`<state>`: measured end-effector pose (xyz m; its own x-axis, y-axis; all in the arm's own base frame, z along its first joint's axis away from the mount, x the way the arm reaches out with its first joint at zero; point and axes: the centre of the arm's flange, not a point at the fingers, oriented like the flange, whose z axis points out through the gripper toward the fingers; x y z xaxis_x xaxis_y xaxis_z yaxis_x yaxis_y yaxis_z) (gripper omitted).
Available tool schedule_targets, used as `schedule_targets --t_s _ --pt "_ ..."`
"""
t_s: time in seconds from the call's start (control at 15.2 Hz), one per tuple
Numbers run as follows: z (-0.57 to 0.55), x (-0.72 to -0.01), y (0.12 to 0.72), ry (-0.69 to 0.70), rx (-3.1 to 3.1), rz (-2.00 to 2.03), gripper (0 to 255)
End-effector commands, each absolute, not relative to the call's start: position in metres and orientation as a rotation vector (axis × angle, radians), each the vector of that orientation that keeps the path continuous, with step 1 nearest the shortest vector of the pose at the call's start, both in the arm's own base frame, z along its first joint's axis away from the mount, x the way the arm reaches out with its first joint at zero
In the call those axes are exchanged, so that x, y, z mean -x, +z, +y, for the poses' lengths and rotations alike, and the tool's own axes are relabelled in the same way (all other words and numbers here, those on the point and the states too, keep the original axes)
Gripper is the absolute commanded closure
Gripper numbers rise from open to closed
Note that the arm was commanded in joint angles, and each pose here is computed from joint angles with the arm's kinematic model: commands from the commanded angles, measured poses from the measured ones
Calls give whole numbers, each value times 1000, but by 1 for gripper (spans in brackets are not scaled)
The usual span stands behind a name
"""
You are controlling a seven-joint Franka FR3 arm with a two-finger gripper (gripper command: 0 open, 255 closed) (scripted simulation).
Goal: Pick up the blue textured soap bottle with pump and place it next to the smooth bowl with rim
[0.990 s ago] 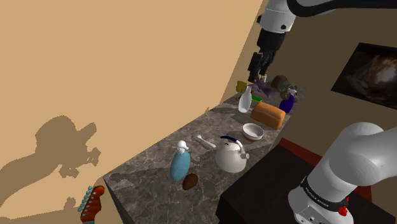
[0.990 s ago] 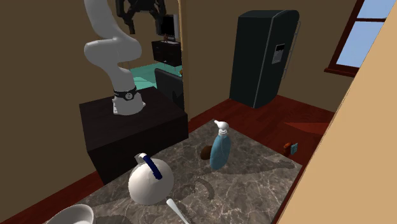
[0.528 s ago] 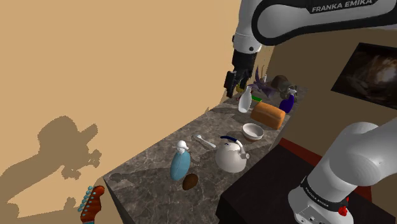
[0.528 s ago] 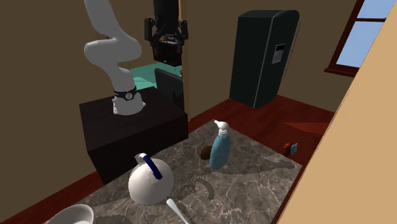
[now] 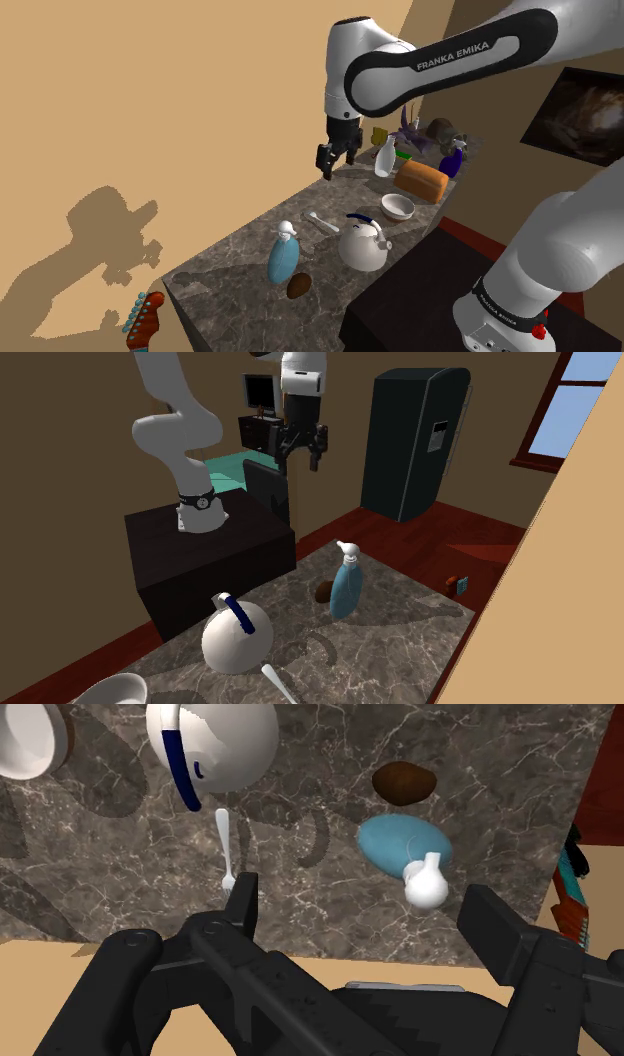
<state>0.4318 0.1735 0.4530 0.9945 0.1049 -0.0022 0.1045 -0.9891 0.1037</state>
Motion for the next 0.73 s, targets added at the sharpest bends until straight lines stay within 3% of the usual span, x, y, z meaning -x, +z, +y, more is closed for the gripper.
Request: schedule_targets --t_s 0.0,0.66 --pt "189 -445 433 -9 -3026 148 0" --pt "257 -505 328 -82 -2985 95 0"
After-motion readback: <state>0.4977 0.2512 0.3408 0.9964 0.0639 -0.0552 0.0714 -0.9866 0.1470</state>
